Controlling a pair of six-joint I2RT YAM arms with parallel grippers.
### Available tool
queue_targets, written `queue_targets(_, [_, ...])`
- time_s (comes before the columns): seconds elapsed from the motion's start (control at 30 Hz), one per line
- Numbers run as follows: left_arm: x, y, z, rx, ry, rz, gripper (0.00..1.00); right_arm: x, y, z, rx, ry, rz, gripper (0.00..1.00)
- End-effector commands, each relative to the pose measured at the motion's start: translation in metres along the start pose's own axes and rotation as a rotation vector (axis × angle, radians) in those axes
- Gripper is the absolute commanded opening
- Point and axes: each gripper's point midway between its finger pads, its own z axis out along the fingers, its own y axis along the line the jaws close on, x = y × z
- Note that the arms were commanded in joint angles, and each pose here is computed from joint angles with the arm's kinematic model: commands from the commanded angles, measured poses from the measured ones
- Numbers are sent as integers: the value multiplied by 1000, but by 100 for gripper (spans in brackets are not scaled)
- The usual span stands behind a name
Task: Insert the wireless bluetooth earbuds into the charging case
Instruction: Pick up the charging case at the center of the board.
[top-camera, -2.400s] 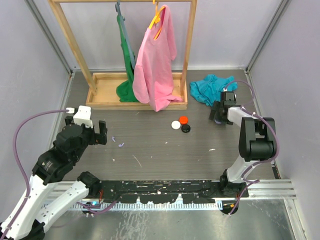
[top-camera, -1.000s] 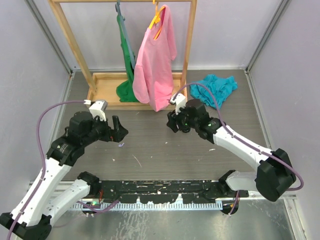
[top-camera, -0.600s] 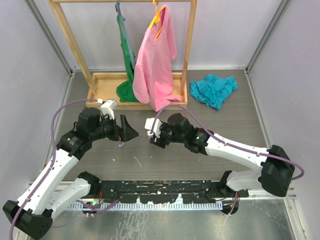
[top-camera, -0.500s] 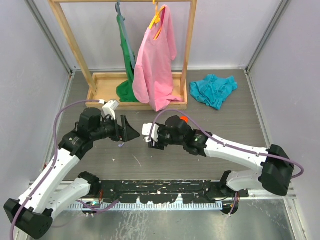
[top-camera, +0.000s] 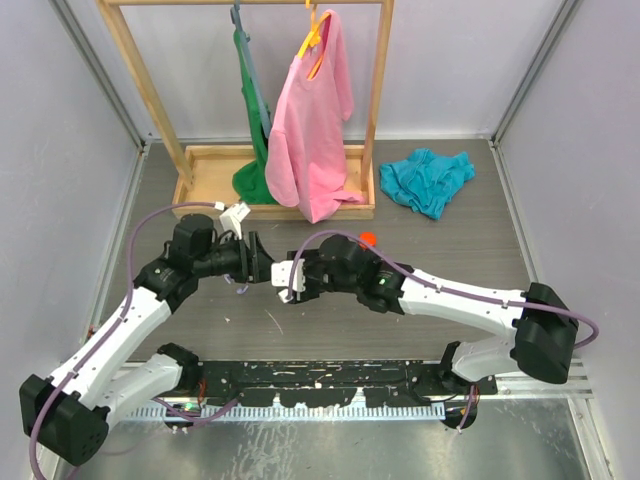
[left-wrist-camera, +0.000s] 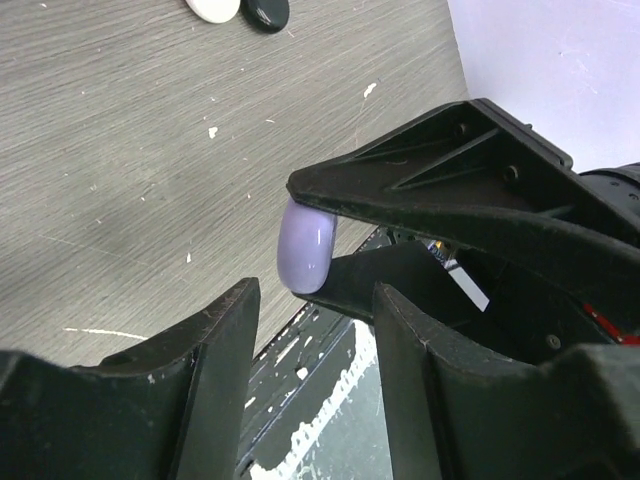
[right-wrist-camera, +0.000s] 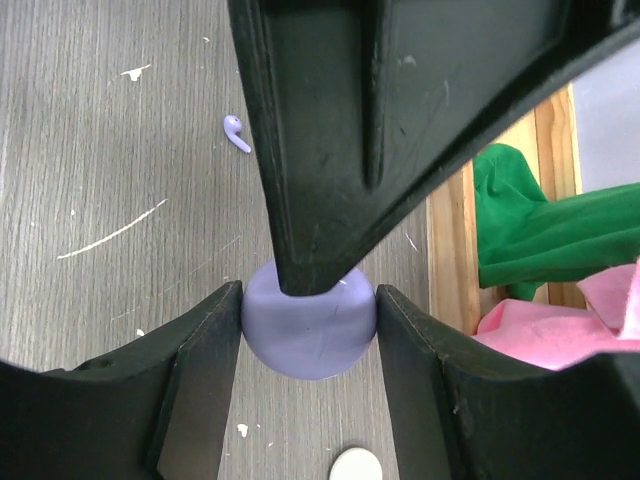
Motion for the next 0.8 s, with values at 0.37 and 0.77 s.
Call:
queue_targets(0.37, [-6,1,11,34,4,21,41,-42,-24,7,69,-101,-69,49])
queue_targets(0.77, [-9,1,6,25,-30,79,1,-39,-26,2,112,-97,-55,63])
